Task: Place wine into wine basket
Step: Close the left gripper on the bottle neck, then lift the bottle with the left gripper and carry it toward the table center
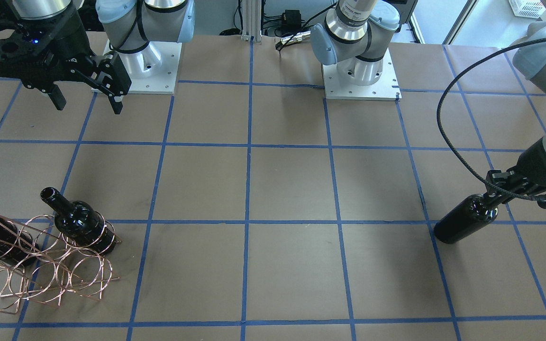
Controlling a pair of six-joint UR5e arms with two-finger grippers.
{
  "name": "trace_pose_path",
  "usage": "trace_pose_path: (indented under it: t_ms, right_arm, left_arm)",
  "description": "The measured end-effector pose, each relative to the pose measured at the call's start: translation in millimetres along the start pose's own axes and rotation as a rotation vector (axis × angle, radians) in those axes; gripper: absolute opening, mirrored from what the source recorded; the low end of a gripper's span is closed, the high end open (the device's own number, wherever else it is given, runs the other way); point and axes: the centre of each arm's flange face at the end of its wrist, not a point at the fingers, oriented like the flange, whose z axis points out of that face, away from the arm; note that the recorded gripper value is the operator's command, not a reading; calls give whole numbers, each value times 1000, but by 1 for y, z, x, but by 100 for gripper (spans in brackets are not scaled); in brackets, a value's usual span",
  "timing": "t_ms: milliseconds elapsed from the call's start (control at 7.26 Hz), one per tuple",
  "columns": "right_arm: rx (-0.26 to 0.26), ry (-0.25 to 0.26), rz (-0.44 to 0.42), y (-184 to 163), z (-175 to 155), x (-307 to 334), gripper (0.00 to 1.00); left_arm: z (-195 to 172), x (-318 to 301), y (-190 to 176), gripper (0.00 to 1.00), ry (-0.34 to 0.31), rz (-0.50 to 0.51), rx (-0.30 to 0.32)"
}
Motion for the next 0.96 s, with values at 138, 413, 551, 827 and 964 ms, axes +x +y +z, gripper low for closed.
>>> trace_pose_path:
  t_ms: [138, 413, 551, 827, 964]
  right_arm:
    - [0, 3, -2, 0, 0, 0, 100]
    - [2, 4, -8, 0, 0, 0, 100]
    - [3, 4, -8, -1, 1, 0, 100]
    - [4, 4, -5, -1, 1, 0, 100]
    - [2, 6, -4, -1, 1, 0, 100]
  left_arm:
    - [-11, 13, 3, 0, 3, 7, -2]
    - [-40, 72, 20, 0, 49, -11, -20]
    - [-53, 112, 32, 0, 86, -32, -27]
    - [-67, 212, 69, 0, 115, -21, -51]
    - [-69, 266, 90, 0, 114, -17, -64]
